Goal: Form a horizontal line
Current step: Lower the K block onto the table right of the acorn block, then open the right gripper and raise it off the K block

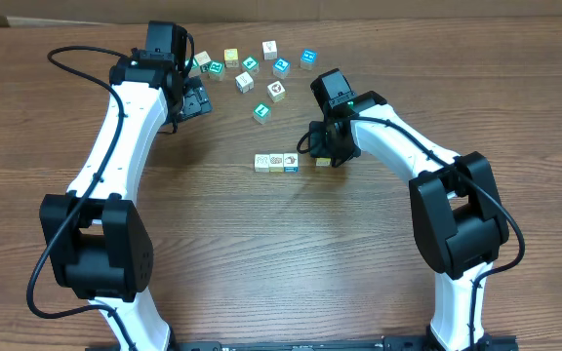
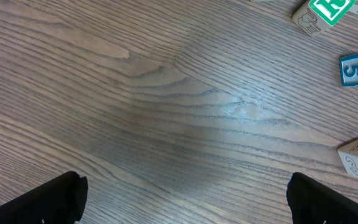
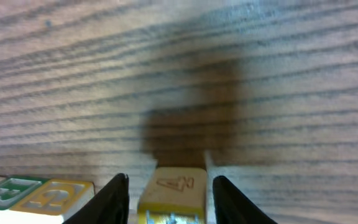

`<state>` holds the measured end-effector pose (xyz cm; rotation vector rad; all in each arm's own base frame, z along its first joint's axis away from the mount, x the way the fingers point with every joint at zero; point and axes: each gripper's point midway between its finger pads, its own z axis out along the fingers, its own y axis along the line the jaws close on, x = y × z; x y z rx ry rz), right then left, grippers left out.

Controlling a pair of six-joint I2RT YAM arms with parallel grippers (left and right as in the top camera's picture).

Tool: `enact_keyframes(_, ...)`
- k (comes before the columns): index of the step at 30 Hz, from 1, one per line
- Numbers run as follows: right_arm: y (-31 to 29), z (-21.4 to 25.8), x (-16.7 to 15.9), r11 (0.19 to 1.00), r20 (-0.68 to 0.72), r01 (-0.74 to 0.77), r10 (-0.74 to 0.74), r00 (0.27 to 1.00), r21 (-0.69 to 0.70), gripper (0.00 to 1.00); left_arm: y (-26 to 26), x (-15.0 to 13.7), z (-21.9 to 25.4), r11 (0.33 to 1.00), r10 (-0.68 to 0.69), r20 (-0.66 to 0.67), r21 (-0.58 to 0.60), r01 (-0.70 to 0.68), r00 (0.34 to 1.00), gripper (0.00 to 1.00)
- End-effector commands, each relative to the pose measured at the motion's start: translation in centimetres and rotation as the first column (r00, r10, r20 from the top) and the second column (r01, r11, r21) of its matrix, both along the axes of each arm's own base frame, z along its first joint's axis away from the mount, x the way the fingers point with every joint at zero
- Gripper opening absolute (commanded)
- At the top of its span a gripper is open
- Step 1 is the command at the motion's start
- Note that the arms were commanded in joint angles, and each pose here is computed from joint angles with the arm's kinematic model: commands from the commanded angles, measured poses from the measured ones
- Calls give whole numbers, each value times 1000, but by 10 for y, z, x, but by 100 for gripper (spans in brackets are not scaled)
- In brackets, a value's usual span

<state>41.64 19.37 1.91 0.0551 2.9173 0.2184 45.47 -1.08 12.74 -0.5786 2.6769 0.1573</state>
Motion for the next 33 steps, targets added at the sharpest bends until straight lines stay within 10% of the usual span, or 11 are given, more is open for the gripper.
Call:
enact_keyframes(1, 1, 0, 3, 1000, 9, 6, -6, 1000, 11, 42, 1, 5, 3, 1000, 2, 10, 12, -2, 1000, 100)
enact_keyframes(9, 1, 0, 5, 1000, 16, 6, -6, 1000, 14, 79, 1, 5, 3, 1000, 2, 10, 12, -2, 1000, 100)
enact_keyframes(33, -11, 72, 53, 995, 177, 58, -72, 982, 86, 100, 1, 5, 3, 1000, 2, 10, 12, -2, 1000, 100)
